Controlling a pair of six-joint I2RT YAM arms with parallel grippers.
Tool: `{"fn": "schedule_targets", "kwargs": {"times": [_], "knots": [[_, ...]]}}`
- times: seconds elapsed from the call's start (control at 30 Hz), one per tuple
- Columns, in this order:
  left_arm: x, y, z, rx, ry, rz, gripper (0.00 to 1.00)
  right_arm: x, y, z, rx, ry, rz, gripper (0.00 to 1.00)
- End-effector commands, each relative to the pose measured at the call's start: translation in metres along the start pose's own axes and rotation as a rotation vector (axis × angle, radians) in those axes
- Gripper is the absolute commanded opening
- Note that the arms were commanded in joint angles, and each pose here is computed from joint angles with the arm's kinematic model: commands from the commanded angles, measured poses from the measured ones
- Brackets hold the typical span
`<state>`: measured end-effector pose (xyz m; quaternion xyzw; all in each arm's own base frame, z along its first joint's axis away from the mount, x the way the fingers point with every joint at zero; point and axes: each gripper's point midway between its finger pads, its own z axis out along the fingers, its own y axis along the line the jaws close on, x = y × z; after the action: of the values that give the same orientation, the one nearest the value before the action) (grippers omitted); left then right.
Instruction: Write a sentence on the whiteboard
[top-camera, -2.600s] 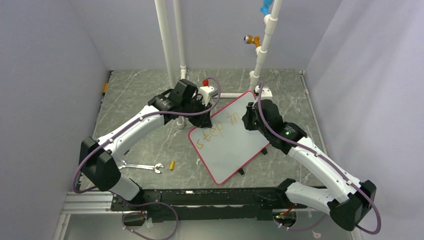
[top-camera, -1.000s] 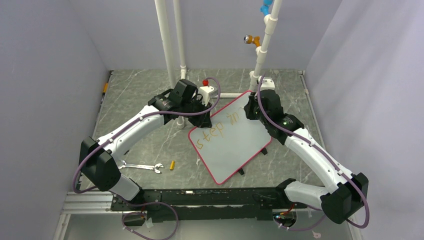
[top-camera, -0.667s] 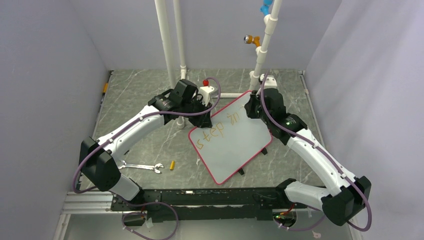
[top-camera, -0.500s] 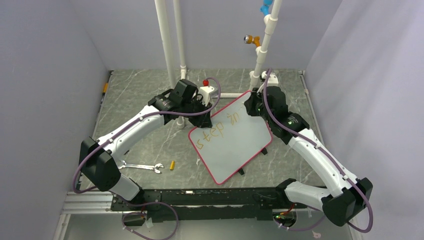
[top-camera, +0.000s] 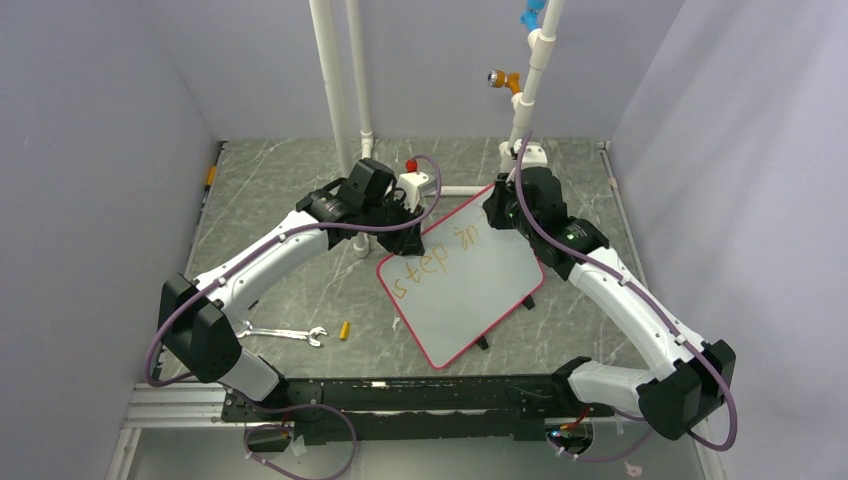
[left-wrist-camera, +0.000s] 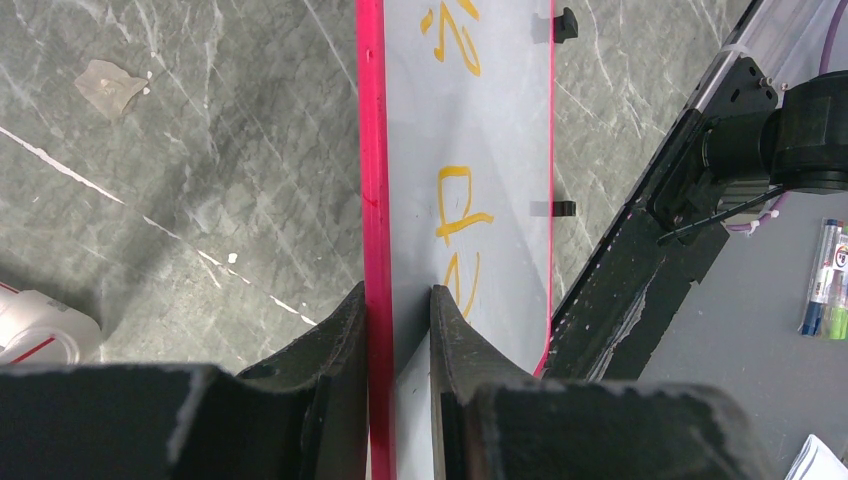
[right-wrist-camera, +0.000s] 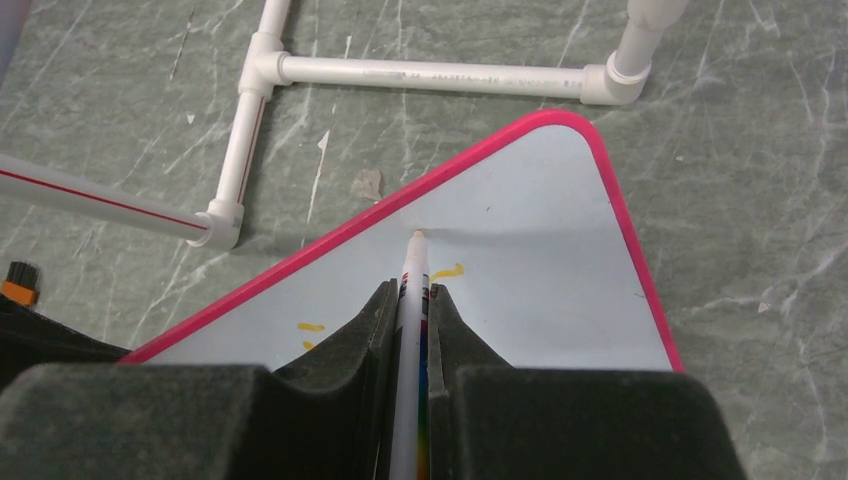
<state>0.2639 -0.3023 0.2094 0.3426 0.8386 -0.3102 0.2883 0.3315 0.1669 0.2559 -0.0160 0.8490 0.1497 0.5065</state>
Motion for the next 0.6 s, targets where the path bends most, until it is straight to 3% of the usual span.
{"fn": "schedule_targets", "kwargs": {"times": [0.0, 0.57], "knots": [[-0.018, 0.008, -0.008, -0.063, -0.070, 0.107, 0.00, 0.000, 0.003, 0.000, -0.026, -0.015, -0.004, 0.00], [-0.020, 0.008, -0.012, -0.070, -0.078, 0.111, 0.00, 0.042, -0.008, -0.003, -0.022, 0.067, 0.004, 0.00]]}}
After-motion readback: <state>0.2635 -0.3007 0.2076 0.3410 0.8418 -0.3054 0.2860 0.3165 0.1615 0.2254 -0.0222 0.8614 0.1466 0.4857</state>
